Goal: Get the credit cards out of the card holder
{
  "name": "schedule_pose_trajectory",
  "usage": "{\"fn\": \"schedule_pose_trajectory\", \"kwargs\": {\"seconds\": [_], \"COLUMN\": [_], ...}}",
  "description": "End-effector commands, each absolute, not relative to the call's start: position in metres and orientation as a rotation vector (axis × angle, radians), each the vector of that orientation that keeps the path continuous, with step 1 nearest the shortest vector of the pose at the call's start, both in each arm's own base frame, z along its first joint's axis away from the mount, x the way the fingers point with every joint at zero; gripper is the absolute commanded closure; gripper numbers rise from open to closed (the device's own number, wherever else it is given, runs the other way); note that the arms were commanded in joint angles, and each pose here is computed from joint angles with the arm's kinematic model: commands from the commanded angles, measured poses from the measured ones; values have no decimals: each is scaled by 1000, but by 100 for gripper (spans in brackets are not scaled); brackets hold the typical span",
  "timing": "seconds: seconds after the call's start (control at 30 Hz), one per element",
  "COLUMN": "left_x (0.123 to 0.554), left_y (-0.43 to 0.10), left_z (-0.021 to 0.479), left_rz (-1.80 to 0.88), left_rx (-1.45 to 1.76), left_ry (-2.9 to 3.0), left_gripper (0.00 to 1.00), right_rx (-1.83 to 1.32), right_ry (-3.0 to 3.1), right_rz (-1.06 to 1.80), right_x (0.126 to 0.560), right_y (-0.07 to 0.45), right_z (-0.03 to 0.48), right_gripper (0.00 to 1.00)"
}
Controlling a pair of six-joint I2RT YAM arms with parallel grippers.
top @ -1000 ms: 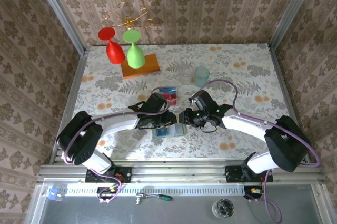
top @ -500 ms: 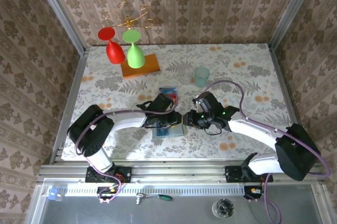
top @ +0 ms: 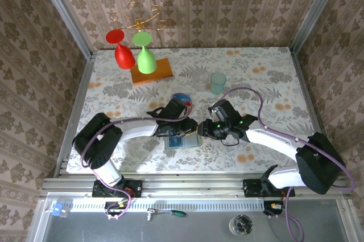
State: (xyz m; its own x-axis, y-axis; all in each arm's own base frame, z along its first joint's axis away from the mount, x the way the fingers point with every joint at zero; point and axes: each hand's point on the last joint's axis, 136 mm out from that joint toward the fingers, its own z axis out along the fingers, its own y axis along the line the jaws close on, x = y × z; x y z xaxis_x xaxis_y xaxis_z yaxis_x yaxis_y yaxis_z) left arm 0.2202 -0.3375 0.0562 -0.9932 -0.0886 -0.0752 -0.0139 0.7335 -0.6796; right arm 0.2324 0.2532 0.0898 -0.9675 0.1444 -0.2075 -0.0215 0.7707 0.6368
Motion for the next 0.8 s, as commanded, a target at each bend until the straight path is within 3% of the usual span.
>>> {"fn": "schedule_pose_trajectory", "kwargs": {"seconds": [0.0, 0.77], "left_x": [217, 207], "left_y": [-325, -240], "left_z": [66, 66], "left_rz": [-1112, -1031], "left_rx": [-55, -211], "left_ry": [2823, 2794], "left_gripper": [67, 69], "right_rx": [135, 23], "right_ry": [2715, 2781], "right_rz": [972, 999], "right_x": [239, 246], "right_y": [257, 328], "right_z": [84, 65], "right_gripper": [66, 67]}}
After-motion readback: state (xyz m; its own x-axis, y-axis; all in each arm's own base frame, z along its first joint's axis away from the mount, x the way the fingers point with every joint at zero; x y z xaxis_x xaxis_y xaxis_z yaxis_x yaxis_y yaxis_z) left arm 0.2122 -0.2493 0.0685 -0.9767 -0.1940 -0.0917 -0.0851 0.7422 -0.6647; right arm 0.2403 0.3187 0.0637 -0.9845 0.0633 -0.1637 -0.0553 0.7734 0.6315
